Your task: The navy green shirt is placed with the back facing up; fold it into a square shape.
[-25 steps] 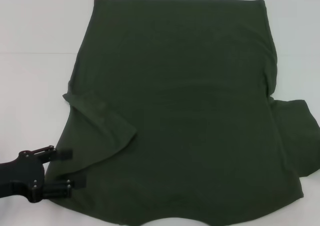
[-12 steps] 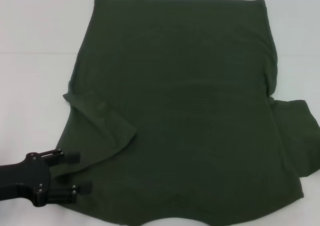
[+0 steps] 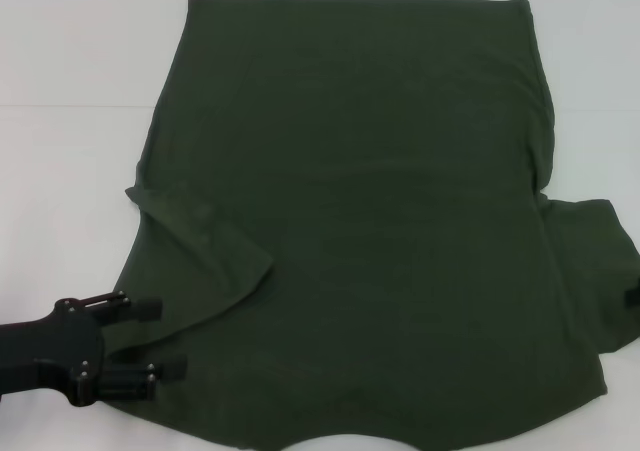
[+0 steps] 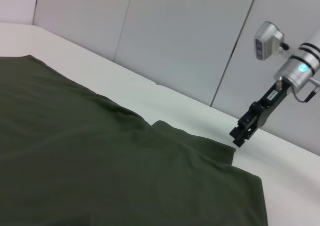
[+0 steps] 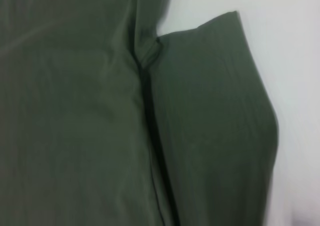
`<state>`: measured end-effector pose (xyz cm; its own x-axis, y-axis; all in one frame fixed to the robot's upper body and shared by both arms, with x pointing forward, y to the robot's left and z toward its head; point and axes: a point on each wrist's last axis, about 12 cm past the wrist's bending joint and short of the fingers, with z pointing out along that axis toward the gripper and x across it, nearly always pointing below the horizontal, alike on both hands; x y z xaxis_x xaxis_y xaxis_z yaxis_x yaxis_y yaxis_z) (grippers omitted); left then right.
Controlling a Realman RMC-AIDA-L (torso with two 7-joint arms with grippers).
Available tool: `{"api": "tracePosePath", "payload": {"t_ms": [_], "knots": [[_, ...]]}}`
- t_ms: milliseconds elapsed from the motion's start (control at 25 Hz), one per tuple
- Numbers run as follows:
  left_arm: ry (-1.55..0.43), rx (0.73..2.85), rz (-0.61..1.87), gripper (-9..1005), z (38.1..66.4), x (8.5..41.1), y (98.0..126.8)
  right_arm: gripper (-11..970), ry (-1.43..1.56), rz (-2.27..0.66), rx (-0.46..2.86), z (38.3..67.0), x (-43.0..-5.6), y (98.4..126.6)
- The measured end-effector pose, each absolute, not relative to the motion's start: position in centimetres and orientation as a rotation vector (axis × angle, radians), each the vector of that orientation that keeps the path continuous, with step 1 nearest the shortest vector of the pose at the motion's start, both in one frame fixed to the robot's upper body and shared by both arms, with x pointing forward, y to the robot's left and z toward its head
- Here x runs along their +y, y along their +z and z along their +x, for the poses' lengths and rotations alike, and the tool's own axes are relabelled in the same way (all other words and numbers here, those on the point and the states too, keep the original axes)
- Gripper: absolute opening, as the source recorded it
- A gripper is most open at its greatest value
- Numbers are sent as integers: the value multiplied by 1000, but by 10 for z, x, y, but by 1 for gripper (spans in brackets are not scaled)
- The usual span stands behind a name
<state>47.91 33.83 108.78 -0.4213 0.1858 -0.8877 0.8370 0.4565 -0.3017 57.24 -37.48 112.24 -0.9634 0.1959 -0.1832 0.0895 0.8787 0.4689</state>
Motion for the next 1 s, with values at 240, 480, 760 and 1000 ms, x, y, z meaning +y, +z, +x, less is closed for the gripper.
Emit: {"api": "tracePosePath", "payload": {"t_ms": [240,480,760,1000], "knots": [[-975,1868,870,905,480,338,1088,894,673,203,2835,581,-364,1114],[-979,1860,877,905,483,336,1089,883,657,195,2838,585,-360,1111],[-979,1857,879,905,484,336,1090,869,623,169,2837,588,-355,1112],[-973,1859,875,905,485,336,1090,732,602,149,2843,591,-351,1112]]}}
